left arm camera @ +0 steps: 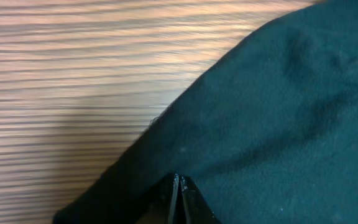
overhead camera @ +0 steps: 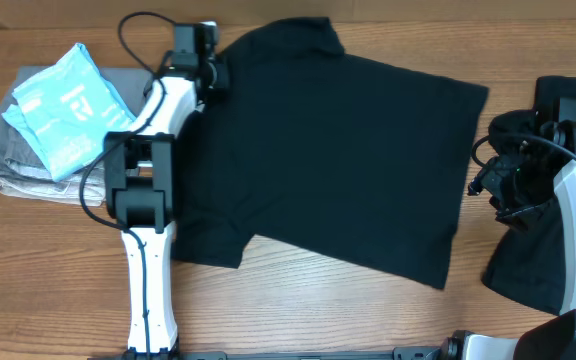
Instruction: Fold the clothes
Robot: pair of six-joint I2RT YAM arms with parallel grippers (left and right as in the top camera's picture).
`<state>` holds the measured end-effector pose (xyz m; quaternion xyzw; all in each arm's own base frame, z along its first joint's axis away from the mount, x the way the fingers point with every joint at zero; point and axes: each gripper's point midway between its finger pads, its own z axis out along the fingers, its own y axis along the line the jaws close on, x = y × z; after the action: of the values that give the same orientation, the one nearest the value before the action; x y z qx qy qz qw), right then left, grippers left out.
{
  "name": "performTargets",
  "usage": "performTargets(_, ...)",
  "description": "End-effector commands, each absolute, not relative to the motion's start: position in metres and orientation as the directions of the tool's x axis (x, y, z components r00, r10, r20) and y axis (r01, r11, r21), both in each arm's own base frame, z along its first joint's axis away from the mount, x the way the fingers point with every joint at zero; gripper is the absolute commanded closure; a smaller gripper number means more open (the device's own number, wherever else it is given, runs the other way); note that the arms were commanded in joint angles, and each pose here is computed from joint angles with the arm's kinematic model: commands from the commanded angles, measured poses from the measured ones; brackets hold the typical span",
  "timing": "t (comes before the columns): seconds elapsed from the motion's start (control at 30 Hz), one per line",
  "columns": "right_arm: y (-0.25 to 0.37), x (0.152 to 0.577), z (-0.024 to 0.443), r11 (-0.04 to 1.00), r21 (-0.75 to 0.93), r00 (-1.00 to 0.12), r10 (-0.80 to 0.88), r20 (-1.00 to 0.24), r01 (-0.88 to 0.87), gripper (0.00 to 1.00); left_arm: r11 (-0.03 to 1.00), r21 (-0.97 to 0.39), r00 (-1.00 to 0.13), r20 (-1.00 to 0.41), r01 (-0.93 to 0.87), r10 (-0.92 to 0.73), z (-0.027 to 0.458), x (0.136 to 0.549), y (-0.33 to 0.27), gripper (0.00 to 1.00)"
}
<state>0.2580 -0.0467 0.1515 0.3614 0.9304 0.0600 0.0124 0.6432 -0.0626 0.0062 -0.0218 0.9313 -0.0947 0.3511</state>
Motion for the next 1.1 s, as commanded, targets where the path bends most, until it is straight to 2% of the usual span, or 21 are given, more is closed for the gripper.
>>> performTargets(0.0,-0.050,0.260,0.153,0.729,0.119,-0.735,0.678,0.004,0.674,0.34,0.978,-0.201,-0.804,-0.574,-0.047,-0.156,-0.032,0.630,-0.037,0.90)
performTargets(0.13,-0.050,0.262,0.153,0.730,0.123,-0.735,0.678,-0.004,0.673,0.24,0.966,-0.259,-0.781,-0.606,0.010,-0.155,0.002,0.642,-0.050,0.74)
performTargets(0.17,-0.051,0.263,0.153,0.730,0.125,-0.735,0.678,-0.006,0.672,0.21,0.962,-0.271,-0.772,-0.617,0.026,-0.153,0.016,0.646,-0.054,0.64)
performTargets(0.27,-0.051,0.263,0.153,0.729,0.125,-0.735,0.678,-0.006,0.673,0.14,0.954,-0.293,-0.740,-0.655,0.064,-0.151,0.071,0.652,-0.063,0.44)
performTargets(0.33,-0.050,0.262,0.153,0.730,0.123,-0.735,0.678,-0.002,0.673,0.09,0.954,-0.291,-0.724,-0.674,0.074,-0.150,0.113,0.649,-0.066,0.34)
performTargets(0.37,-0.050,0.259,0.152,0.729,0.118,-0.735,0.678,0.007,0.674,0.09,0.955,-0.287,-0.717,-0.681,0.074,-0.149,0.139,0.644,-0.066,0.33)
performTargets(0.43,-0.048,0.253,0.152,0.728,0.106,-0.734,0.678,0.029,0.677,0.17,0.961,-0.273,-0.716,-0.680,0.050,-0.156,0.179,0.627,-0.062,0.33)
performTargets(0.57,-0.045,0.241,0.152,0.723,0.082,-0.728,0.681,0.075,0.686,0.29,0.967,-0.251,-0.725,-0.659,-0.042,-0.202,0.244,0.578,-0.050,0.49)
performTargets(0.63,-0.043,0.234,0.149,0.706,0.071,-0.709,0.699,0.097,0.705,0.30,0.966,-0.252,-0.731,-0.648,-0.058,-0.213,0.271,0.550,-0.049,0.53)
performTargets(0.73,-0.035,0.217,0.133,0.680,0.062,-0.681,0.719,0.140,0.731,0.31,0.959,-0.266,-0.742,-0.621,-0.101,-0.251,0.304,0.507,-0.047,0.53)
performTargets(0.9,-0.019,0.191,0.091,0.646,0.058,-0.640,0.734,0.227,0.761,0.32,0.949,-0.280,-0.774,-0.566,-0.144,-0.284,0.328,0.454,-0.045,0.51)
performTargets(1.07,-0.004,0.179,0.060,0.592,0.077,-0.587,0.756,0.290,0.802,0.40,0.948,-0.261,-0.842,-0.456,-0.184,-0.289,0.318,0.414,-0.043,0.49)
